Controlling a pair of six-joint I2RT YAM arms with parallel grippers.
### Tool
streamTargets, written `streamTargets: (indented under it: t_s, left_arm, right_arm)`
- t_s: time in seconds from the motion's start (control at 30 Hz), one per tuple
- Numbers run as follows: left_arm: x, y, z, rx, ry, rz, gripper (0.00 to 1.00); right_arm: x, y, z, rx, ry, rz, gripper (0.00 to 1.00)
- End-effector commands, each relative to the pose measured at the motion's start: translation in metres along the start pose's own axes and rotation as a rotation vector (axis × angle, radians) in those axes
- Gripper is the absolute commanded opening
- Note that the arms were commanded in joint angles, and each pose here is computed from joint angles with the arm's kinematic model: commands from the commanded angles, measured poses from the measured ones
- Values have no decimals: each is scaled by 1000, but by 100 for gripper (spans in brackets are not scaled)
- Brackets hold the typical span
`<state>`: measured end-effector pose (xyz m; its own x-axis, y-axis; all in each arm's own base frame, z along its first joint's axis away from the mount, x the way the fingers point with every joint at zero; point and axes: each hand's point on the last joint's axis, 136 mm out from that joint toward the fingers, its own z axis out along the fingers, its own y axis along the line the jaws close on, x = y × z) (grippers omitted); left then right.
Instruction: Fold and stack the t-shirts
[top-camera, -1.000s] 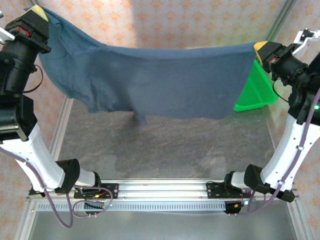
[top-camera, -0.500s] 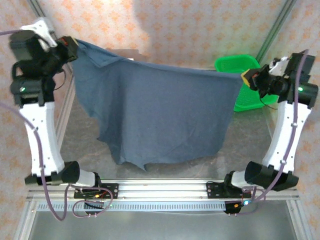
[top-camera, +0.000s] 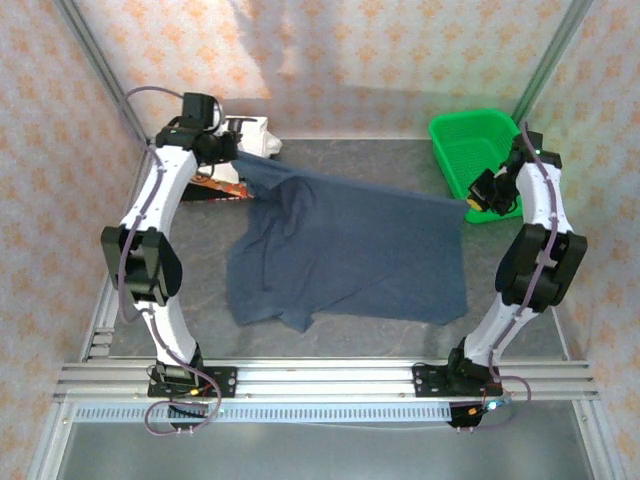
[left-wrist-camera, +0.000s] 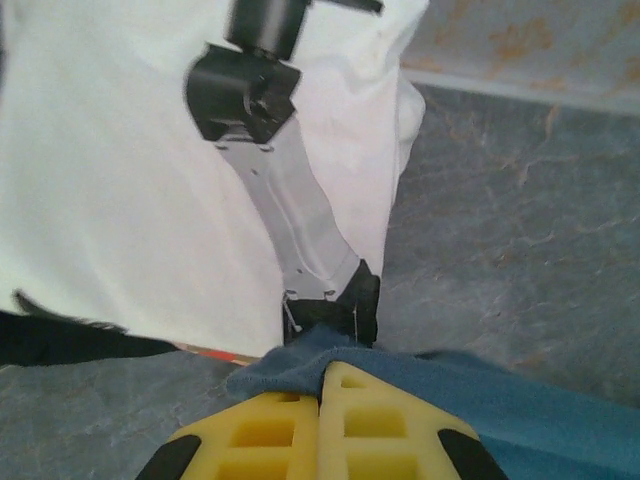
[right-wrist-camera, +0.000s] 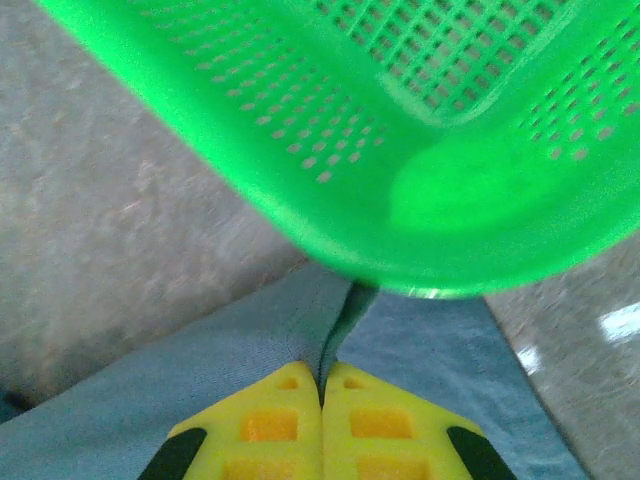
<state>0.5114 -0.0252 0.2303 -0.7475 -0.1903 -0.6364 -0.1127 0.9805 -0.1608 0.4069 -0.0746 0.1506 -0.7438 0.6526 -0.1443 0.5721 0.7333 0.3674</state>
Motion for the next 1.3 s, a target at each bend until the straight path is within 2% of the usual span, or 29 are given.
streamTargets:
  t_s: [0.0, 0.1, 0.17, 0.23, 0.4, 0.6, 0.7, 0.9, 1.1, 1.27]
  left_arm:
    - [-36, 2, -17, -110, -127, 78, 0]
    - [-33, 0, -18, -111, -132, 50, 0]
    - [-38, 3, -37, -121, -171, 30, 0]
    - [-43, 4, -63, -119, -216, 21, 0]
    - [-43, 8, -154, -99, -329, 1, 0]
    - [-36, 13, -252, -70, -484, -26, 0]
    - [-33, 12, -292, -47, -550, -36, 0]
    - [-32, 10, -374, 6, -706, -45, 0]
    - [-38, -2, -420, 86, -787, -29, 0]
    - [-43, -8, -417, 108, -783, -20, 0]
  right_arm:
    - [-38, -21, -14, 188, -162, -86, 0]
    - [-37, -20, -27, 192, -197, -91, 0]
    - [-33, -16, -45, 174, -239, -99, 0]
    - [-25, -10, -65, 144, -265, -102, 0]
    - [17, 18, -127, -34, -302, -81, 0]
    - [71, 28, -199, -170, -384, -18, 0]
    - [99, 26, -229, -193, -395, 6, 0]
    - [148, 12, -298, -188, -516, 2, 0]
    - [158, -2, -340, -111, -627, -5, 0]
    - [151, -4, -336, -82, -625, -14, 0]
